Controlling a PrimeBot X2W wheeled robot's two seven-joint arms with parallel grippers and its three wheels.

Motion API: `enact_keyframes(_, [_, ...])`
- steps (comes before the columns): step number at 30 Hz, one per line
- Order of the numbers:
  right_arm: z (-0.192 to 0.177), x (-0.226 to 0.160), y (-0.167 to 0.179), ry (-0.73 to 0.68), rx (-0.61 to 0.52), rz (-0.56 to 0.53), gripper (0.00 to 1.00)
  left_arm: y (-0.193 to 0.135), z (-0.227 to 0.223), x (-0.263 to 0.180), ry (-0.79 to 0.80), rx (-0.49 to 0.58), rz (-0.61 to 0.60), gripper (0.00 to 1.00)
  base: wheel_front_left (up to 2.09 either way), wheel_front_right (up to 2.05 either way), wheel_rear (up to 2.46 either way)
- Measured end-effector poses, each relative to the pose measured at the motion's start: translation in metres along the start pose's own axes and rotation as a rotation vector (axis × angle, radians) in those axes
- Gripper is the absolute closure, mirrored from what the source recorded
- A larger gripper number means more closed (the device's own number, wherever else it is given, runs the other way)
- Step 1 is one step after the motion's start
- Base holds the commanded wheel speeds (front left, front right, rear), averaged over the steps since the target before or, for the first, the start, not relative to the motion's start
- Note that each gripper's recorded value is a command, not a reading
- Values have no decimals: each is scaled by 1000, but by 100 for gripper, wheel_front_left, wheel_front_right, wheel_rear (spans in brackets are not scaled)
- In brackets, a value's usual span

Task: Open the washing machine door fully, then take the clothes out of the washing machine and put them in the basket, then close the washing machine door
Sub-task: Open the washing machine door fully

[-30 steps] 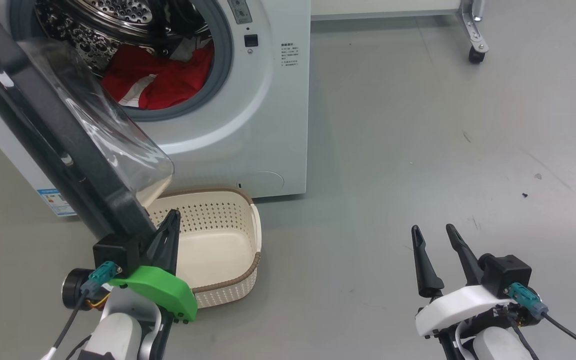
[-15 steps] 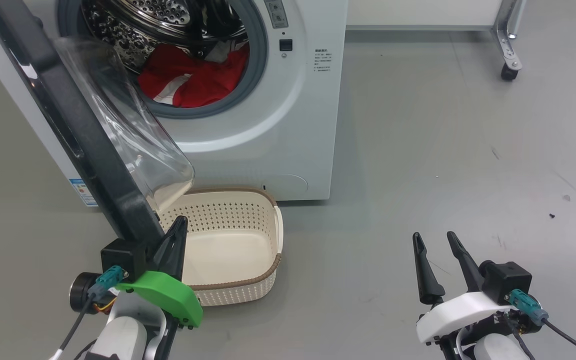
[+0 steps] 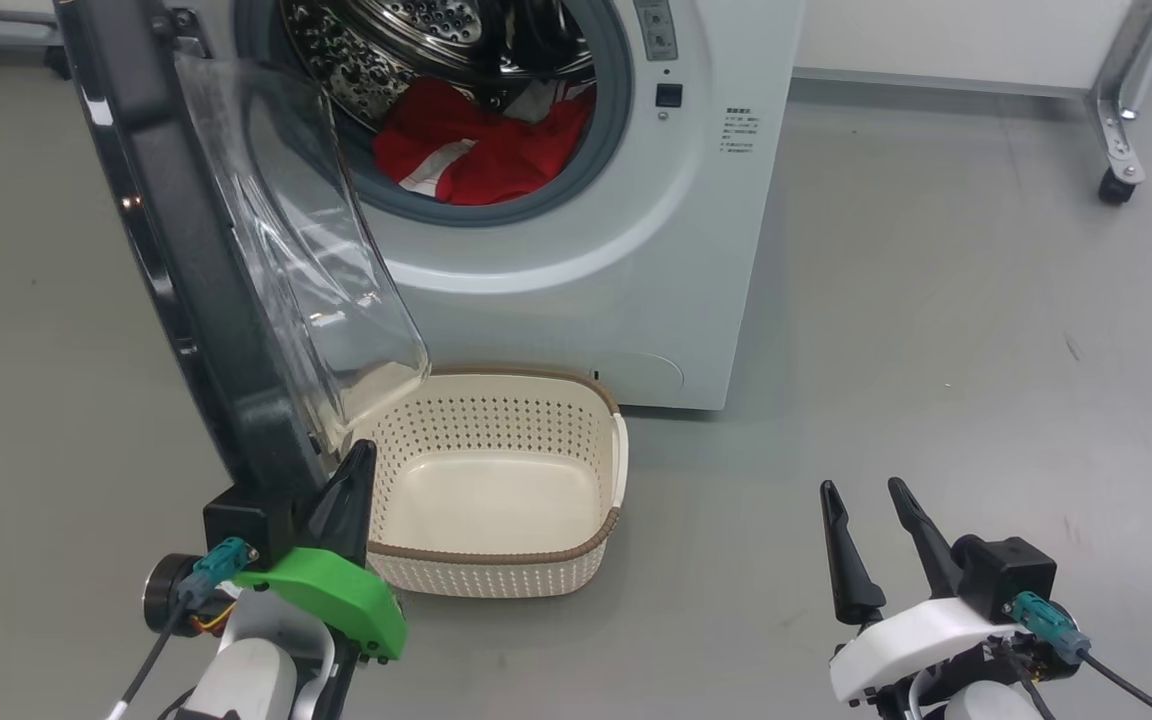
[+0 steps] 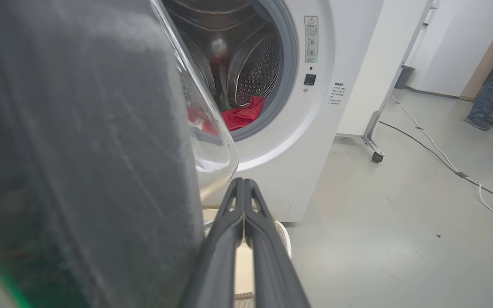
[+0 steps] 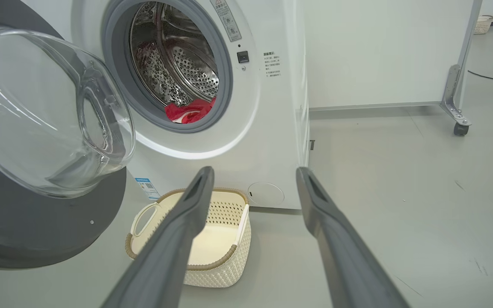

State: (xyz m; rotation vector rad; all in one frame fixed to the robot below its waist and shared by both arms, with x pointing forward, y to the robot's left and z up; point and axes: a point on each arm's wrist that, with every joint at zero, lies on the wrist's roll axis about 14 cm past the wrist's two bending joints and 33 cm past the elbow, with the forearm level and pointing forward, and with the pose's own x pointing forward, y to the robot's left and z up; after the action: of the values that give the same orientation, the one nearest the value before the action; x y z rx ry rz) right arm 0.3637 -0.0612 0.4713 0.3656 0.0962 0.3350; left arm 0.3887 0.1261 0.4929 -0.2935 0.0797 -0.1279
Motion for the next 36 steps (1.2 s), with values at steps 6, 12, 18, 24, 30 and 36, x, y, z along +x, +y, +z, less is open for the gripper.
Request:
enact_keyframes(6, [-5,6,15,19,-6,51,0,16,3,-10,-14,-4,50,100,0,0,0])
enact_keyframes(12, [-11,9,28,36,-9,91,0,30,7,-20,-35,-6,93,100,0,0,0])
enact_keyframes(18, [-20,9,45,65,-14,149,0,48,14,-31,-63,-29,155,100,0,0,0])
enact_keyframes(24, [-26,11,50,85,-17,167,0,67,16,-35,-74,-32,209,100,0,0,0])
enact_keyframes(30, [-34,13,47,106,-6,161,0,85,18,-36,-85,-41,271,100,0,0,0])
enact_keyframes(36, [-42,17,43,130,5,155,0,107,17,-39,-84,-59,340,100,0,0,0])
